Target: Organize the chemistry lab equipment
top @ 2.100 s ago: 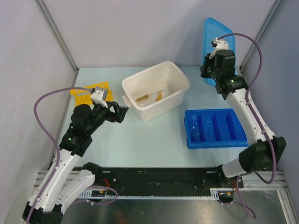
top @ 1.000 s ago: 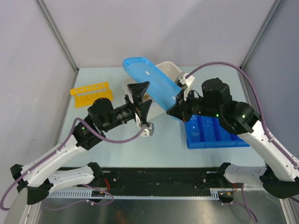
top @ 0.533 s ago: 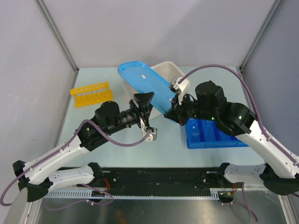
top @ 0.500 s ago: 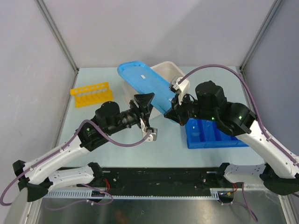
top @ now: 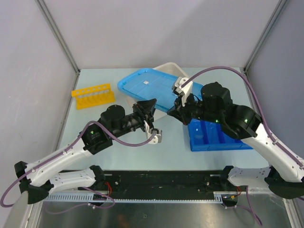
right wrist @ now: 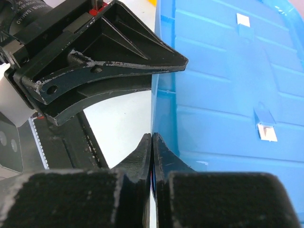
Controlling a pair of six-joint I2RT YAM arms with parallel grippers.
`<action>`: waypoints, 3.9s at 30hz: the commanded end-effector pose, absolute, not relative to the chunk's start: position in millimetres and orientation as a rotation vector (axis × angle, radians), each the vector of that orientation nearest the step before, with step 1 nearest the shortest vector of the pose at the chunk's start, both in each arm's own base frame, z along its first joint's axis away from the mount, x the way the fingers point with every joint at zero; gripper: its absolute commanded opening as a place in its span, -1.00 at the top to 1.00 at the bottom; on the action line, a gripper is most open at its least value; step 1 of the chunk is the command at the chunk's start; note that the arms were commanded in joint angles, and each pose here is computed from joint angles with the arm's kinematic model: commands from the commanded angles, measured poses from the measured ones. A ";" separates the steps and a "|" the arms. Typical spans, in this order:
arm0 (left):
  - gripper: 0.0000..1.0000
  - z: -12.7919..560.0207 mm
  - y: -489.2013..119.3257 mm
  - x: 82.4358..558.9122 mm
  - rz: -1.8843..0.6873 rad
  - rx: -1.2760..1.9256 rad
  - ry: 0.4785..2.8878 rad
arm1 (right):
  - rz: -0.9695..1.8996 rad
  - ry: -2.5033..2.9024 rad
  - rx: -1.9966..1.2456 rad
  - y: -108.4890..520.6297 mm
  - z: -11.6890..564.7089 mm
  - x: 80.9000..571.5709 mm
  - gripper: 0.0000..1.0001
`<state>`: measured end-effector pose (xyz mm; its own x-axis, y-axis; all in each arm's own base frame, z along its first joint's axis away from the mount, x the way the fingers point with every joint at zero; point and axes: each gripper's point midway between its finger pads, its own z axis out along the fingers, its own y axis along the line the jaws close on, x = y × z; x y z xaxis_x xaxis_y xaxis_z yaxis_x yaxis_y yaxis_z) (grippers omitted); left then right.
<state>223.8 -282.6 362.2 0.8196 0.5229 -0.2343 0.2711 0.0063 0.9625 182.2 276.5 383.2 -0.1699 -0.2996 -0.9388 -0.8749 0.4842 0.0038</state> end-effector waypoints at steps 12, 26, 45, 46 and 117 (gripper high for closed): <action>1.00 456.0 -267.1 224.6 -0.006 1.165 0.875 | 0.641 1.233 -0.577 222.3 525.7 200.3 -0.45; 1.00 508.2 -246.9 205.4 -0.452 0.785 1.062 | 0.565 1.227 -0.431 169.9 524.2 207.1 -0.99; 1.00 445.9 -233.8 189.5 -1.199 0.767 1.413 | 1.052 1.498 -0.610 163.0 459.5 253.8 -0.99; 1.00 441.5 -233.0 187.6 -1.225 0.773 1.429 | 1.082 1.516 -0.615 164.0 455.1 256.3 -0.99; -0.94 361.7 -93.4 289.7 -0.452 0.078 1.633 | 1.718 1.185 0.387 246.6 439.8 457.0 1.00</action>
<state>284.1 -102.4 359.4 -0.1500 -0.1951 -0.9692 0.3608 0.9019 -0.2374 447.5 255.9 424.4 -0.5636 0.7687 -0.3024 -0.4892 -0.0155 0.8720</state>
